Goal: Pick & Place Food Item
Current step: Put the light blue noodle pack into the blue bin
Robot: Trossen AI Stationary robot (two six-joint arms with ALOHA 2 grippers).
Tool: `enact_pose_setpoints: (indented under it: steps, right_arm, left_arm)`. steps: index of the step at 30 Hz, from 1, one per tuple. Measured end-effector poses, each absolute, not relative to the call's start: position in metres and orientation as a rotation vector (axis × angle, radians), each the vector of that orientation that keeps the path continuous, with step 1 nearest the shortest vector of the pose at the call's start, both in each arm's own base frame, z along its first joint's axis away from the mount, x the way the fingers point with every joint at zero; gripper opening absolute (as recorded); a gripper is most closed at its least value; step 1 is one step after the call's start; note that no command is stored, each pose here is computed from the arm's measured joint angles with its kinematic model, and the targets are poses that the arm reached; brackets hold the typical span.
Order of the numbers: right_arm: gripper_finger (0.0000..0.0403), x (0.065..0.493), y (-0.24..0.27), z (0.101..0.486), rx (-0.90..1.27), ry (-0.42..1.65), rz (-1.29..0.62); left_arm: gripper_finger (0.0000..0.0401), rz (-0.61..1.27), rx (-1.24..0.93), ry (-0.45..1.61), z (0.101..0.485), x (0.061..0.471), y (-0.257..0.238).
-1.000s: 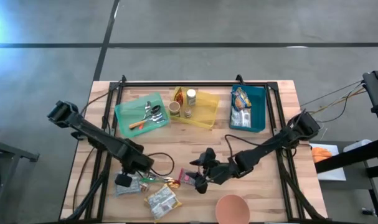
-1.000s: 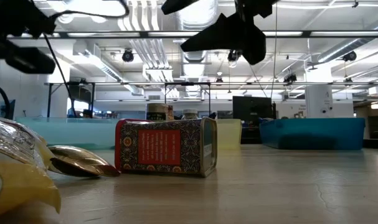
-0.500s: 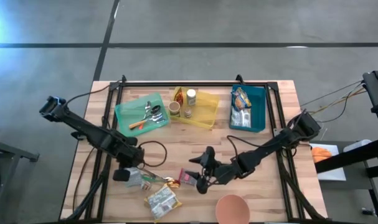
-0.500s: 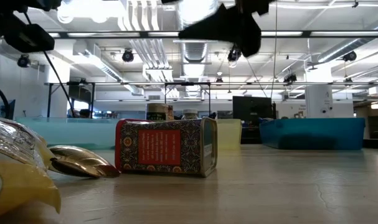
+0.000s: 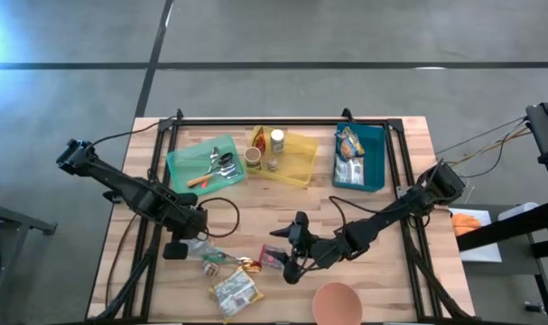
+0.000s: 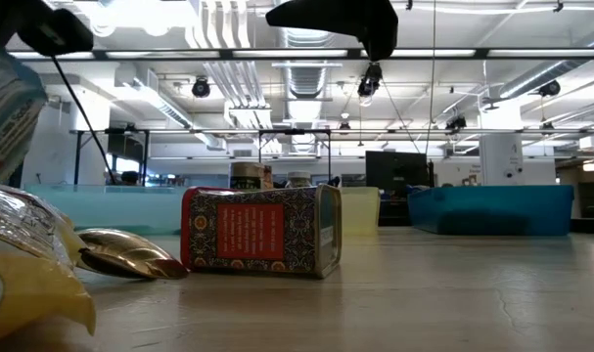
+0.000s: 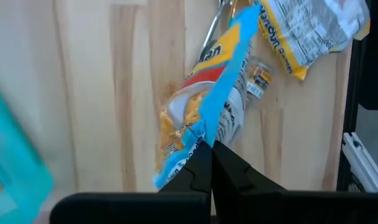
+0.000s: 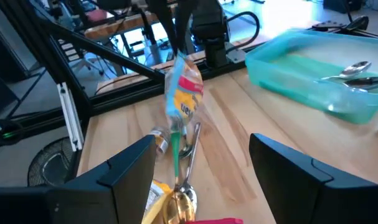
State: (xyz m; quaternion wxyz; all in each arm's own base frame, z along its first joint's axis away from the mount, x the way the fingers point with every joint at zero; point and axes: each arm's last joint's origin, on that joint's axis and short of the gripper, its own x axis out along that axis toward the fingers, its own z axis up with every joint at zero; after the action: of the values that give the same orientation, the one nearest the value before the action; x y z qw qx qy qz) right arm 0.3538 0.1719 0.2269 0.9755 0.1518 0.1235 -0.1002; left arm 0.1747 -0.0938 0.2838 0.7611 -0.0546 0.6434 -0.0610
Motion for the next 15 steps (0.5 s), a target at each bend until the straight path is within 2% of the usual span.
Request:
enact_pose_setpoints:
  steps: [9,15]
  right_arm:
    - [0.0256,0.354,0.167,0.229,0.302,0.183,-0.342]
    - [0.0256,0.354,0.166,0.230,0.310,0.174,-0.348]
  left_arm:
    - [0.0000,-0.121,-0.095,1.292,0.314,0.179,-0.094]
    - [0.0000,-0.113,-0.037,1.223,0.325,0.181,-0.093]
